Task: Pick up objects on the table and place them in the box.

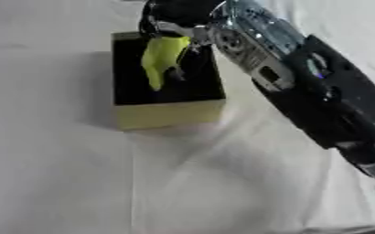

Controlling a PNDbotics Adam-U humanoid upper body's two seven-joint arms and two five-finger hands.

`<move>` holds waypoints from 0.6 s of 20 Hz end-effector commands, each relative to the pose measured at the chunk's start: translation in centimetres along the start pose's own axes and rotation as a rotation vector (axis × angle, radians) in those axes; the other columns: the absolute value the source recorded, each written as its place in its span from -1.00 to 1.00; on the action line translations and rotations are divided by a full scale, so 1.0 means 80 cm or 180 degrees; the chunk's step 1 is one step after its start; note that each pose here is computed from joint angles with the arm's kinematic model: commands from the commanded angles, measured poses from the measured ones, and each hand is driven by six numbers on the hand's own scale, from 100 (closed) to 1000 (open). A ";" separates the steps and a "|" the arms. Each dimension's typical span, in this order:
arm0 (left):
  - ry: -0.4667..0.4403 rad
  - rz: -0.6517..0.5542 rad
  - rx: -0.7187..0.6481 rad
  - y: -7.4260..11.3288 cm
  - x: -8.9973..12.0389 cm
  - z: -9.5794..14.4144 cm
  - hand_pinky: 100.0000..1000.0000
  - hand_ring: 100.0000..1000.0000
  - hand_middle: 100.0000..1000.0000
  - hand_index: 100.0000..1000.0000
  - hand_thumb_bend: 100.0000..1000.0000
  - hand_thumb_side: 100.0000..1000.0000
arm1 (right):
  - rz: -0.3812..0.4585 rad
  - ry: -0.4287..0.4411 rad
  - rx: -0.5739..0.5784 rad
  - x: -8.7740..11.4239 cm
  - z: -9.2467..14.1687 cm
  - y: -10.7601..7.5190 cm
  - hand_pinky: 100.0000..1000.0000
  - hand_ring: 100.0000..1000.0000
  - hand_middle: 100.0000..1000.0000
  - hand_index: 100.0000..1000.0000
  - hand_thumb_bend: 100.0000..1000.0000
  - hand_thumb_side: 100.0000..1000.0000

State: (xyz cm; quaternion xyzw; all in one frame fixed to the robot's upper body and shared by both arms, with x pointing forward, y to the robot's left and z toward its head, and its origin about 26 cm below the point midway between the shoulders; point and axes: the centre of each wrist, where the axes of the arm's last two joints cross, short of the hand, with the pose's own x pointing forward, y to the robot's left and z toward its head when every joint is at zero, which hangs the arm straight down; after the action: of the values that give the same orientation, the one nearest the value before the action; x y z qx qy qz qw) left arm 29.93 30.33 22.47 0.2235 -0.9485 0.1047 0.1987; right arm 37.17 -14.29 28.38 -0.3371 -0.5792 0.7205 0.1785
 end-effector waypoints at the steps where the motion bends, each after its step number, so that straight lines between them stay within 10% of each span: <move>1: -0.0074 0.0010 -0.0010 0.001 0.006 -0.006 -0.01 -0.10 0.14 0.40 -0.84 0.43 | 0.0157 -0.0002 -0.0028 -0.004 0.008 -0.014 0.59 0.60 0.45 0.55 -0.34 -1.00; 12: -0.0063 0.0015 -0.0010 0.000 0.006 -0.006 -0.01 -0.10 0.14 0.39 -0.84 0.43 | 0.0416 -0.0094 0.0073 -0.003 0.026 -0.035 0.68 0.72 0.58 0.67 -0.28 -0.86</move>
State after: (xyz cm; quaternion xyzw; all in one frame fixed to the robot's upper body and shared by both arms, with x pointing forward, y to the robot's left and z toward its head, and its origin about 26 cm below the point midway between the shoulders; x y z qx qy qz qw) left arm 29.93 30.31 22.45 0.2234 -0.9483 0.1050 0.1993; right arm 36.00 -14.66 29.93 -0.3416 -0.5511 0.7489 0.1372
